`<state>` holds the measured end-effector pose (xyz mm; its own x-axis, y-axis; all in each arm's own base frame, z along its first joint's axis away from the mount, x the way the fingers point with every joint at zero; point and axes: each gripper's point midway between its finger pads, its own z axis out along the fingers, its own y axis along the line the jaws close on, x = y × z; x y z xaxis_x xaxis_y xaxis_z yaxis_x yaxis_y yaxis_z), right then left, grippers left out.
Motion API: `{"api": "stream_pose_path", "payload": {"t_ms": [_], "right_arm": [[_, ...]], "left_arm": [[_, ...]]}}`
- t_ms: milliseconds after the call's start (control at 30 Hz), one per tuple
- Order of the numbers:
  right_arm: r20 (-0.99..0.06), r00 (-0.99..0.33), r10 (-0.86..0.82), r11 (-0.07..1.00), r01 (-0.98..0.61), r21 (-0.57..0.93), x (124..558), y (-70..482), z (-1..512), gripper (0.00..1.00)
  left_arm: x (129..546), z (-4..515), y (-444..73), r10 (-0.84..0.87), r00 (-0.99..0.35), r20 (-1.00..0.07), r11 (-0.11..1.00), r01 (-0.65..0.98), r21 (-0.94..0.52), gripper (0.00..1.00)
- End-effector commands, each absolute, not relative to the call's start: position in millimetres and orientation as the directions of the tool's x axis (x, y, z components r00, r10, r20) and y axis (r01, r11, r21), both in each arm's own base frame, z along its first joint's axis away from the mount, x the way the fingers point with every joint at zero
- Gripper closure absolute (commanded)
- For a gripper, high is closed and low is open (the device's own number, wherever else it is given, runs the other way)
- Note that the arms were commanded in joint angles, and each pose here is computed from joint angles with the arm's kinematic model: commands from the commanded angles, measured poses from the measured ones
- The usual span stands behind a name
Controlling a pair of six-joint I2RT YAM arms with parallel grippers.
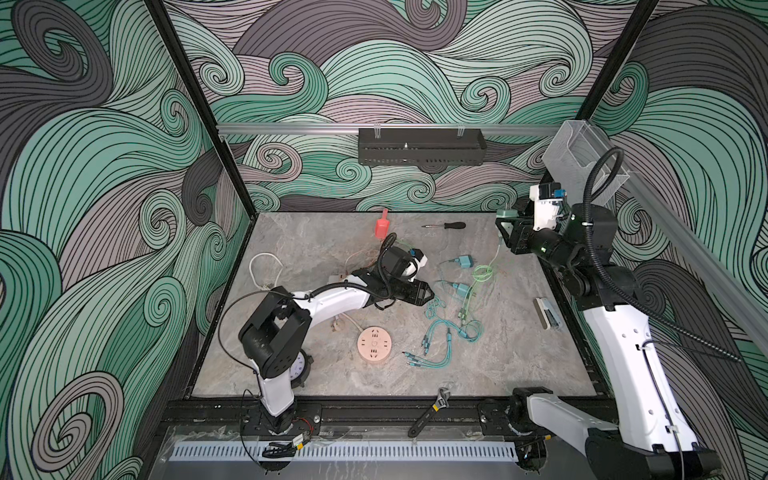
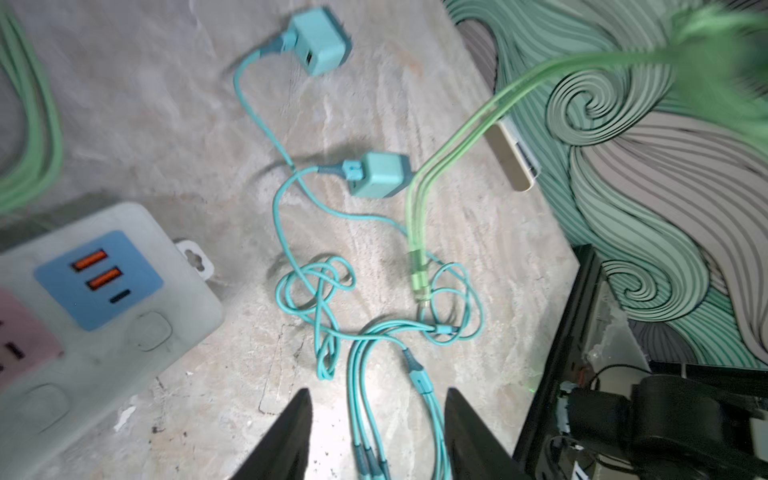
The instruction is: Insert the plug
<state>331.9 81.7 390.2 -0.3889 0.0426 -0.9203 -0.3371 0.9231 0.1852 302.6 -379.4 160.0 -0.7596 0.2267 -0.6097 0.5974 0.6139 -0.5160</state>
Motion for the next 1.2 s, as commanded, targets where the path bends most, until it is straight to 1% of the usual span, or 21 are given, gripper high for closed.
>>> {"api": "stream_pose_path", "payload": {"t_ms": [0,67,167,233,300,400,467,600,733,900,1167], "right_arm": [[-0.929,-0.37,-0.009,0.868,-0.464,0.176,317.5,111.6,389.3,0.76],[-0.926,-0.376,-0.044,0.842,-0.512,0.167,312.3,125.2,380.7,0.76],[-0.918,-0.383,-0.1,0.797,-0.583,0.157,304.5,145.6,366.0,0.76],[-0.913,-0.384,-0.141,0.769,-0.623,0.143,299.1,156.4,356.1,0.76],[-0.911,-0.373,-0.174,0.734,-0.666,0.133,293.3,167.2,349.0,0.75],[-0.909,-0.35,-0.228,0.664,-0.739,0.118,282.4,186.9,336.8,0.74],[-0.903,-0.339,-0.265,0.62,-0.777,0.109,275.0,199.9,328.4,0.73],[-0.887,-0.316,-0.336,0.554,-0.828,0.086,263.9,222.9,310.0,0.73],[-0.877,-0.27,-0.398,0.484,-0.874,0.049,250.8,245.2,297.7,0.72],[-0.849,-0.238,-0.472,0.434,-0.901,0.011,241.4,264.9,283.0,0.73],[-0.812,-0.182,-0.554,0.365,-0.93,-0.04,230.2,290.9,265.6,0.73]], "left_arm": [[299.2,204.0,-360.3,0.216,-0.725,-0.654,0.62,0.62,-0.481,0.4],[295.4,219.9,-347.9,0.196,-0.706,-0.681,0.629,0.623,-0.465,0.37],[295.7,238.3,-319.6,0.133,-0.687,-0.714,0.694,0.579,-0.427,0.36],[291.9,258.3,-297.4,0.082,-0.657,-0.749,0.718,0.561,-0.413,0.34],[285.2,269.2,-282.1,0.059,-0.646,-0.761,0.718,0.557,-0.417,0.29],[269.1,281.6,-266.2,0.063,-0.645,-0.762,0.69,0.579,-0.434,0.19],[257.5,289.2,-260.6,0.063,-0.639,-0.767,0.662,0.602,-0.447,0.16],[237.3,300.6,-257.4,0.057,-0.647,-0.76,0.587,0.638,-0.499,0.15],[218.9,297.1,-263.8,0.101,-0.671,-0.735,0.507,0.67,-0.542,0.16],[204.9,298.7,-268.1,0.095,-0.681,-0.726,0.432,0.685,-0.586,0.16],[198.1,294.0,-270.3,0.107,-0.706,-0.7,0.403,0.675,-0.618,0.18]]}}
